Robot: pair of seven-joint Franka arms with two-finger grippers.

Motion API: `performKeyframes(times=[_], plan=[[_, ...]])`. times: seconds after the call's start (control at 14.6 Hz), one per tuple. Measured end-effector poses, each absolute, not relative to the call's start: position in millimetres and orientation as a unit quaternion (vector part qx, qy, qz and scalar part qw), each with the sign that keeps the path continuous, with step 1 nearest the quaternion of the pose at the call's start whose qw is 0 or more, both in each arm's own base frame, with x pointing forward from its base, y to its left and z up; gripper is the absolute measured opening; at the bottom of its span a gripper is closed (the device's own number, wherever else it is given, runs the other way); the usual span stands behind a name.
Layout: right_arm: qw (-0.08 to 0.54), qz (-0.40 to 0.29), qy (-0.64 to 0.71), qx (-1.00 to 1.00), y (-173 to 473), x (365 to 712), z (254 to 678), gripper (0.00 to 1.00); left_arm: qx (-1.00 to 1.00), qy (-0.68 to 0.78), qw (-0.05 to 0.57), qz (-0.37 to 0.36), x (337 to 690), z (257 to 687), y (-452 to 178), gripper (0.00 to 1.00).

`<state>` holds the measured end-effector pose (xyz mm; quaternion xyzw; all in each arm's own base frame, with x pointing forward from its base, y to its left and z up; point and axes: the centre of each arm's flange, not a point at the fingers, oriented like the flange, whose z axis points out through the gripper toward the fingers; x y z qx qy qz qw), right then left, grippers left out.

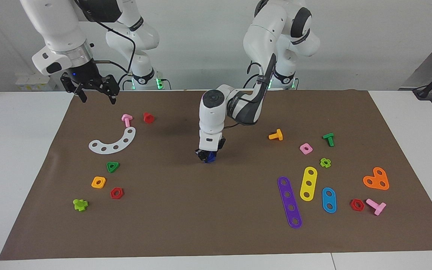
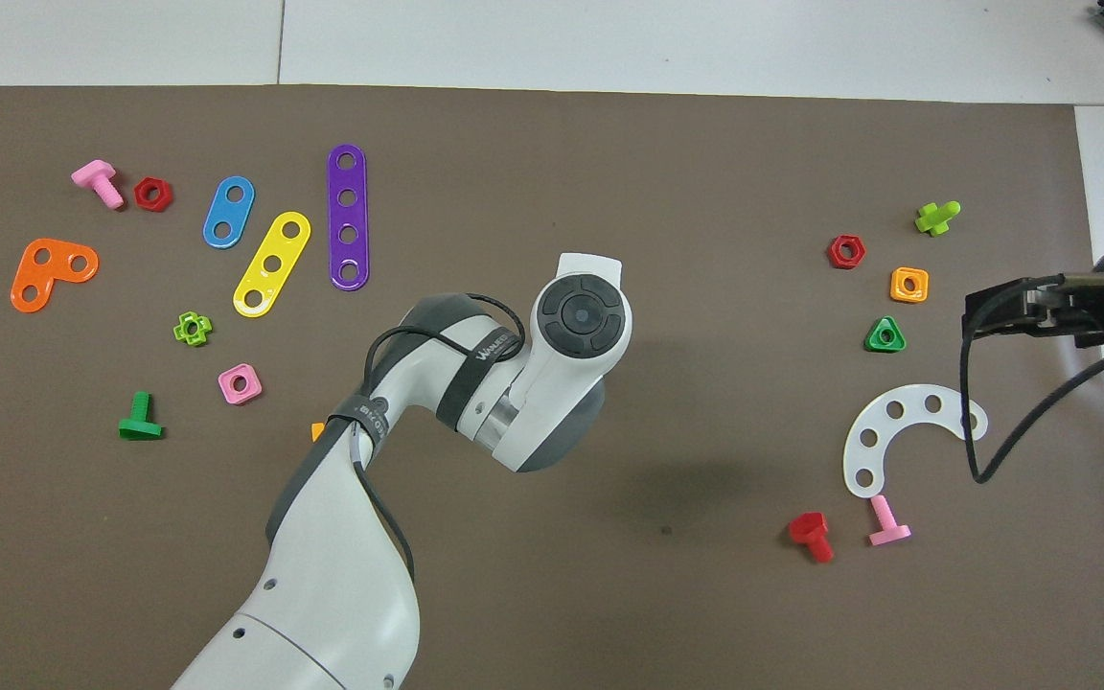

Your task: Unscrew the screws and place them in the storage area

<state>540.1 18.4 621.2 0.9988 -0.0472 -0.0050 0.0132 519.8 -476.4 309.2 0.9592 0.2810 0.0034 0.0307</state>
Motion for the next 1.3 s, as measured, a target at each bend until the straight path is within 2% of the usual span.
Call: performKeyframes(times=[0.34, 0.55, 0.75, 1.02, 1.3], plan=[[0.013, -0.005, -0.047, 0.999, 18, 540, 621, 1.0, 0.953, 0.3, 0.017, -0.029, 534, 345, -471, 0.47], [0.013, -0.005, -0.046, 0.999, 20, 540, 621, 1.0, 0.943, 0.329, 0.02, -0.045, 561, 367, -444, 0.47], [0.012, 0.004, -0.039, 0.999, 28, 543, 617, 1.0, 0.938, 0.339, 0.041, -0.055, 598, 408, -397, 0.47], [0.009, 0.022, 0.006, 1.0, 77, 547, 577, 0.99, 0.971, 0.222, 0.059, -0.061, 616, 468, -323, 0.47], [0.001, 0.037, 0.012, 0.999, 153, 543, 544, 0.99, 0.99, 0.104, 0.061, -0.069, 628, 455, -248, 0.47]])
